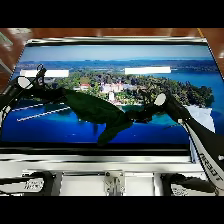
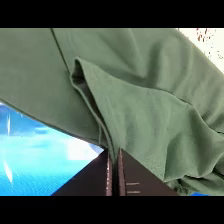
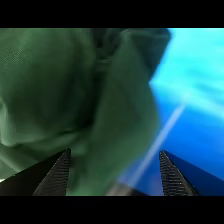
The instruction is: Fold the shirts.
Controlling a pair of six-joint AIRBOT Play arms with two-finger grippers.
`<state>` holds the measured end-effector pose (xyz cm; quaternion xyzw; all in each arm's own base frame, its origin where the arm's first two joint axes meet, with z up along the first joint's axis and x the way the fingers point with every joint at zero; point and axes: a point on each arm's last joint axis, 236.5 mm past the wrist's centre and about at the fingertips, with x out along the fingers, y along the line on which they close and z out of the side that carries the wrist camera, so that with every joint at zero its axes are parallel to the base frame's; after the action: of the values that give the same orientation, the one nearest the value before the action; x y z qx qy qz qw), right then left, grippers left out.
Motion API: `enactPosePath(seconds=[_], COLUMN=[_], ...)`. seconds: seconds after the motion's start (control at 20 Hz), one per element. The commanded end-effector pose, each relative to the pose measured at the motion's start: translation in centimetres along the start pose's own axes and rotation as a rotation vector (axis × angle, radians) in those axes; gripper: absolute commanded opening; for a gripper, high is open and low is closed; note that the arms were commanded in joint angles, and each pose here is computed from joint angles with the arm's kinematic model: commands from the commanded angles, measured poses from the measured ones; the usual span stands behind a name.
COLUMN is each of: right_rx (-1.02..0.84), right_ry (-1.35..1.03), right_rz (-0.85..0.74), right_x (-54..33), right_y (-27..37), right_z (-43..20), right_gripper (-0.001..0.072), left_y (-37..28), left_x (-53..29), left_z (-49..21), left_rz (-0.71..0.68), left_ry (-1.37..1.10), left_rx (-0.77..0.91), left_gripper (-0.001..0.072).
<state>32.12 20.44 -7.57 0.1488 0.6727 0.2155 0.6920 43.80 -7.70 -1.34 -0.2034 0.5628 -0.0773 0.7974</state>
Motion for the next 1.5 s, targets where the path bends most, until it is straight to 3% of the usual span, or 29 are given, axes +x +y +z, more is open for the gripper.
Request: enactPosePath(seconds=[0.0, 0.05, 0.1, 0.3, 0.55, 0.7, 0.8, 0.95, 1.1, 1.25, 1.45], right_rx=[0.112, 0.124, 0.127, -0.025, -0.391, -0.516, -0.563, -0.514, -0.403, -0.368, -0.316], right_ry=[0.077, 0.084, 0.079, -0.059, -0.652, -1.061, -1.200, -1.248, -1.152, -1.010, -0.879], right_rz=[0.168, 0.170, 0.169, 0.147, 0.055, -0.029, -0.117, -0.244, -0.377, -0.392, -0.387], right_x=[3.1, 3.5, 3.3, -3.2, -26.7, -41.1, -46.5, -49.3, -48.3, -45.5, -42.0], right_y=[2.4, 2.2, 2.0, 2.1, 8.0, 13.0, 14.7, 13.5, 9.6, 7.9, 5.2], right_z=[-0.6, -0.7, -0.5, 2.6, 8.3, 5.9, 2.4, -1.6, -4.0, -4.4, 0.1], right_gripper=[0.0538, 0.0220, 0.0066, 0.0056, 0.0056, 0.0057, 0.0057, 0.0057, 0.0056, 0.0057, 0.0057], left_y=[-0.1, -0.2, -0.2, -0.1, -7.6, -11.5, -12.1, -10.1, -8.3, -8.5, -6.9], left_x=[-0.2, -0.4, -0.7, -5.8, -24.5, -36.6, -40.6, -40.9, -38.9, -35.2, -24.8], left_z=[0.0, 0.0, 0.2, 1.7, 4.5, 1.5, -2.1, -7.3, -10.0, -10.8, -12.6], left_rz=[-0.001, -0.002, -0.001, 0.084, 0.037, -0.012, -0.037, 0.030, 0.077, 0.017, -0.066], left_ry=[-0.001, -0.005, -0.012, -0.116, -0.539, -0.808, -0.881, -0.784, -0.654, -0.546, -0.307], left_rx=[0.005, 0.006, 0.019, 0.146, 0.295, 0.373, 0.361, 0.353, 0.335, 0.308, 0.213], left_gripper=[0.0042, 0.0041, 0.0041, 0.0040, 0.0041, 0.0041, 0.0041, 0.0041, 0.0041, 0.0041, 0.0041])
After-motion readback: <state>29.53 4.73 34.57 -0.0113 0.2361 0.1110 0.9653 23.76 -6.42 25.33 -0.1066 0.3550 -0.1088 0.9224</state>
